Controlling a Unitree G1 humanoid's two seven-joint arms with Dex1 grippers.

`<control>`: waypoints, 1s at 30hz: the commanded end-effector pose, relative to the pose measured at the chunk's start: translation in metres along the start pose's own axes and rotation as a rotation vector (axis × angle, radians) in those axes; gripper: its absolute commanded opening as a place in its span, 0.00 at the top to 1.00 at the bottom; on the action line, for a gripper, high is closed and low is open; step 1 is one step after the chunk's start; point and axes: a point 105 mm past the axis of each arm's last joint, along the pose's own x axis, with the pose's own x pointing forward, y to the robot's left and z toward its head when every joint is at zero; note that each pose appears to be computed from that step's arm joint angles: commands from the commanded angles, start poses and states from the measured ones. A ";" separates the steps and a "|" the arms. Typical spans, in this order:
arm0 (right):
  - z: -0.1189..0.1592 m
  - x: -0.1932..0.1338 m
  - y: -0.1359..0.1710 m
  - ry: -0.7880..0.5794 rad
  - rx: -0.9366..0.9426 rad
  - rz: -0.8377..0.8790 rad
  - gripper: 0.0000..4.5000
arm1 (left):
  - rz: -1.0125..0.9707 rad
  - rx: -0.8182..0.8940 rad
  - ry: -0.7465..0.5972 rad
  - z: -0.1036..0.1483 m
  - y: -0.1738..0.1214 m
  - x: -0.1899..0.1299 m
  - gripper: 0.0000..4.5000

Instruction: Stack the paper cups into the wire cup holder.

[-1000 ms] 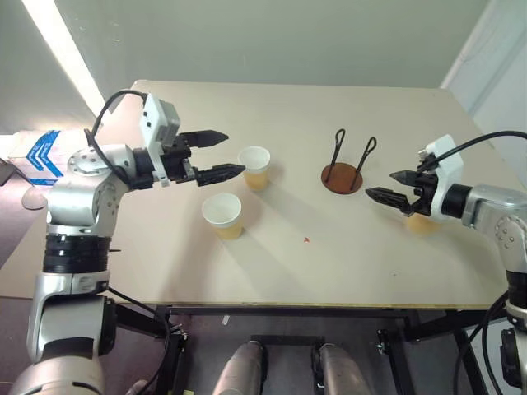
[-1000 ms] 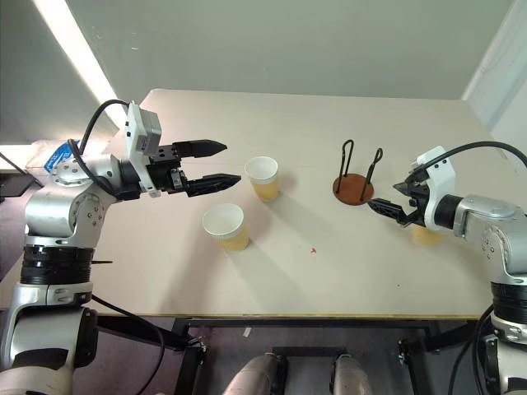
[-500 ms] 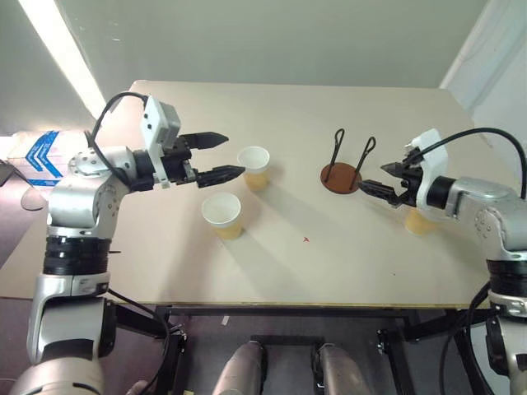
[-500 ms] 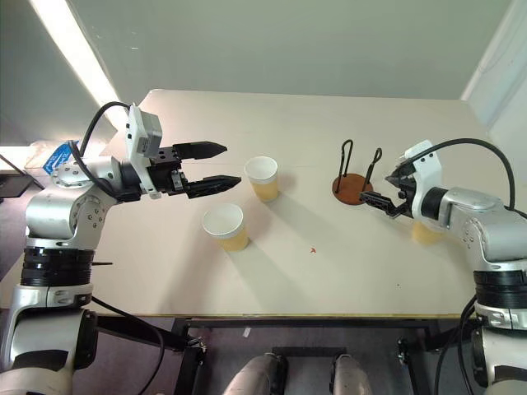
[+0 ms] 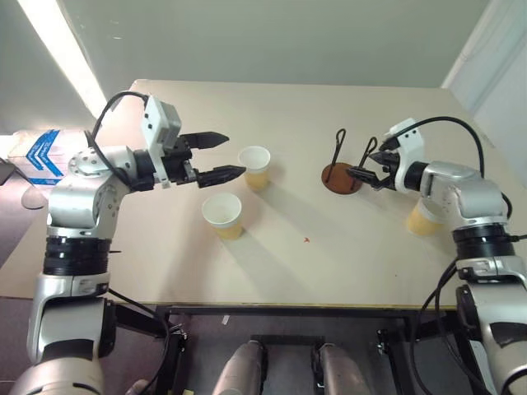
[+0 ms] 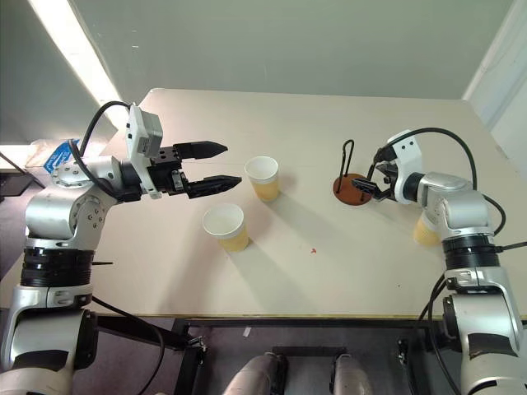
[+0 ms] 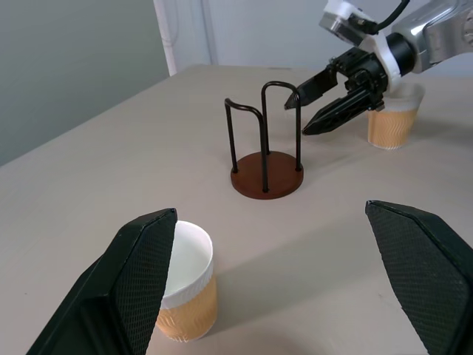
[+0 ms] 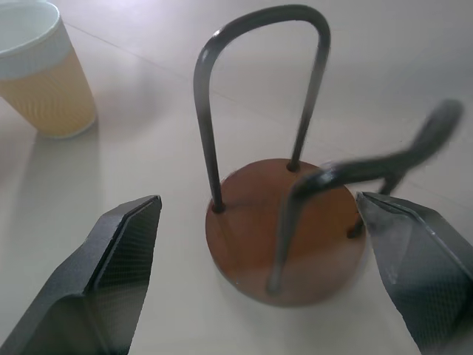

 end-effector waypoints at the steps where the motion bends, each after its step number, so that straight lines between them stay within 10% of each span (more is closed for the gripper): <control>1: 0.021 0.002 -0.002 -0.061 -0.040 -0.012 0.01 | 0.015 0.045 -0.024 0.014 0.000 -0.005 0.00; 15: 0.036 -0.012 -0.003 -0.103 -0.056 0.020 0.97 | 0.024 0.036 -0.014 0.013 0.001 -0.007 0.00; 30: 0.044 -0.066 0.087 -0.110 -0.217 0.370 0.99 | -0.226 0.008 0.020 0.025 -0.043 -0.012 0.00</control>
